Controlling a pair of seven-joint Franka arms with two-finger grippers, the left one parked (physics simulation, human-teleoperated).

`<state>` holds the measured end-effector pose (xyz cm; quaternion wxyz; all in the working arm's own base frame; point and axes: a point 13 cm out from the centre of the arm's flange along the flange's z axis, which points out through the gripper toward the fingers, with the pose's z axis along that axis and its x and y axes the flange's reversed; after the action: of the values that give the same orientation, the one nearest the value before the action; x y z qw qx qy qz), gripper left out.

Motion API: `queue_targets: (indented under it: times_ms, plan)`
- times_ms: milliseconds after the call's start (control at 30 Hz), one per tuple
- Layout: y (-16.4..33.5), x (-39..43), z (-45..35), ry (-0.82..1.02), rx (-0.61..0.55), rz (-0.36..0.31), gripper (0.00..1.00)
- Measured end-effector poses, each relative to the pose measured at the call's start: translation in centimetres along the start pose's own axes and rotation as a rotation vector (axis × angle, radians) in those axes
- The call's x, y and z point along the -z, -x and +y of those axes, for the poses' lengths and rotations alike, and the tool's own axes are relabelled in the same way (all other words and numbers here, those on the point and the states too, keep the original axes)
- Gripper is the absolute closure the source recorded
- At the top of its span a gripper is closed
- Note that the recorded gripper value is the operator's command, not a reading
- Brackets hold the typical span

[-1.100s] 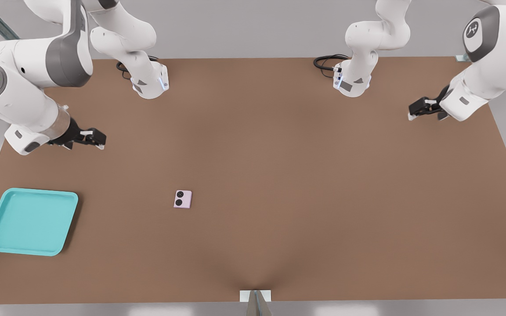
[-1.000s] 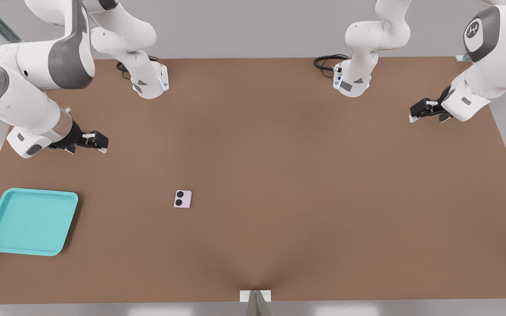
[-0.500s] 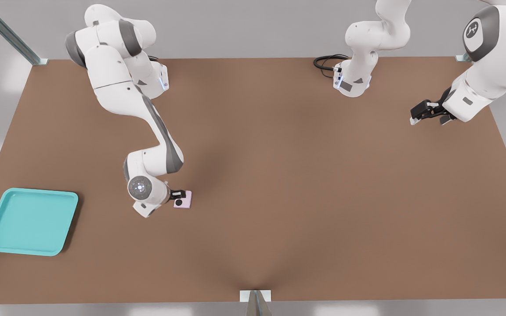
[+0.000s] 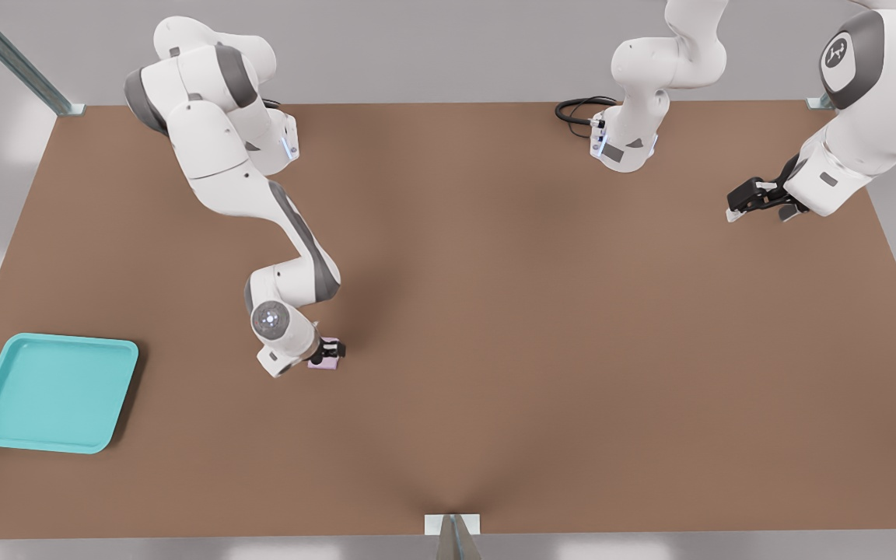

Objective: Keep left arm still and place phone on the tray with right arm

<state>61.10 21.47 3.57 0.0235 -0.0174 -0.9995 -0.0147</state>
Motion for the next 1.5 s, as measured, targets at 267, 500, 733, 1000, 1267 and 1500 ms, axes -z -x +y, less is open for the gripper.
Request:
queue_targets:
  times_ms: [267, 500, 733, 1000, 1267, 1500]
  plan:
    - [0.4, -0.7, 0.7, 0.01, -0.036, -0.03, 0.04]
    - [0.9, 0.3, 1.2, 0.026, -0.053, -0.053, 0.31]
    - [4.4, 12.2, -5.3, 0.045, -0.131, -0.12, 0.31]
    - [6.5, 15.6, -32.5, 0.021, -0.321, -0.107, 0.3]
    - [7.4, 11.1, -49.2, 0.011, -0.226, -0.097, 0.28]
    - [10.0, 17.8, -48.6, -0.014, 0.016, -0.172, 0.0]
